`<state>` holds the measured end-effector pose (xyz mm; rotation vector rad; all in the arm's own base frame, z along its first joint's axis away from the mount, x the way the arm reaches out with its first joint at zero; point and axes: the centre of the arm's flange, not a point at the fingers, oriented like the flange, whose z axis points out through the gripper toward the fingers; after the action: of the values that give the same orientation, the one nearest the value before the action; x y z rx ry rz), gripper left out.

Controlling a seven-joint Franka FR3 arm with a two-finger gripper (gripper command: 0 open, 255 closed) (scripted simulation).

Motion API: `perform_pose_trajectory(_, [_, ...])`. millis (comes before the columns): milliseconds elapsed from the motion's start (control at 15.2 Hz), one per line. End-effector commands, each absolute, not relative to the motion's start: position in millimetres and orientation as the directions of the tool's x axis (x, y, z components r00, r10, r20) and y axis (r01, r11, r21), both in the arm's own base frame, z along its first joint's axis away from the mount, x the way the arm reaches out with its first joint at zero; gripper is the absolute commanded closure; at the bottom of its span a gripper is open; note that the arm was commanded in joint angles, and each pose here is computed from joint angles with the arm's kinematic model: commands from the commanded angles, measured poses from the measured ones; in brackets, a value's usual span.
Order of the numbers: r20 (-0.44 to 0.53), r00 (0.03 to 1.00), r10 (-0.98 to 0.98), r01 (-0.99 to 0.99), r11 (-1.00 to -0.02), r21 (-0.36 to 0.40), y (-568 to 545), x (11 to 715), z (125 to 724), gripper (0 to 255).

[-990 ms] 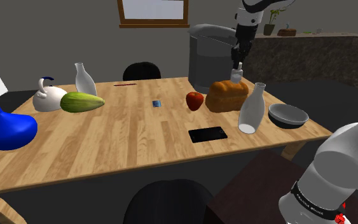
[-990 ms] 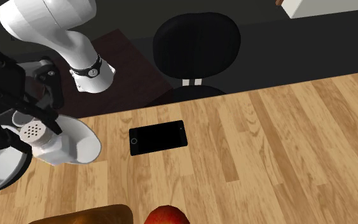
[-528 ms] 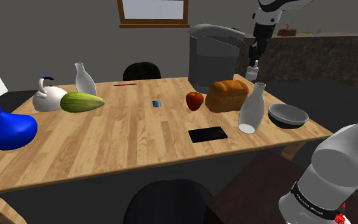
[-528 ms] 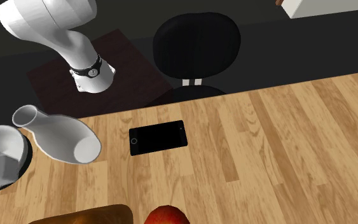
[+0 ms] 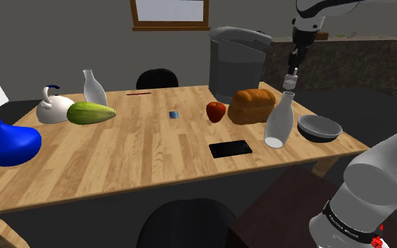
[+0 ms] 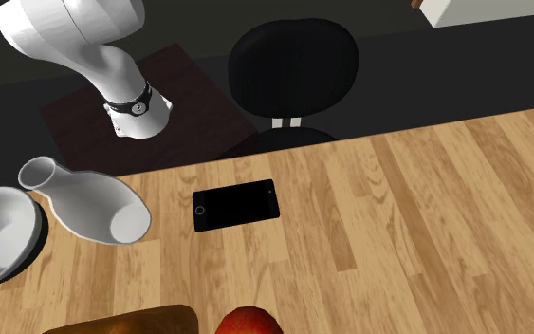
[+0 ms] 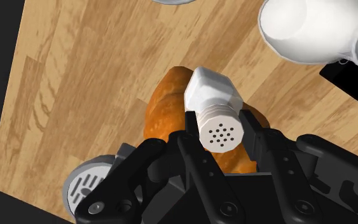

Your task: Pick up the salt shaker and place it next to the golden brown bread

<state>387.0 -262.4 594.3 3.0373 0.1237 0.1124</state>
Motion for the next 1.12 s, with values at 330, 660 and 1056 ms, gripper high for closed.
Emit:
perform_pose_trajectory(330, [0.07,0.994,0.085,0.078,-0.992,0.103,-265,387,558,255])
perform_pose_trajectory(660, [0.07,0.994,0.085,0.078,-0.992,0.103,-265,387,532,255])
perform_pose_trajectory(1056, [0.07,0.994,0.085,0.078,-0.992,0.103,-265,387,500,255])
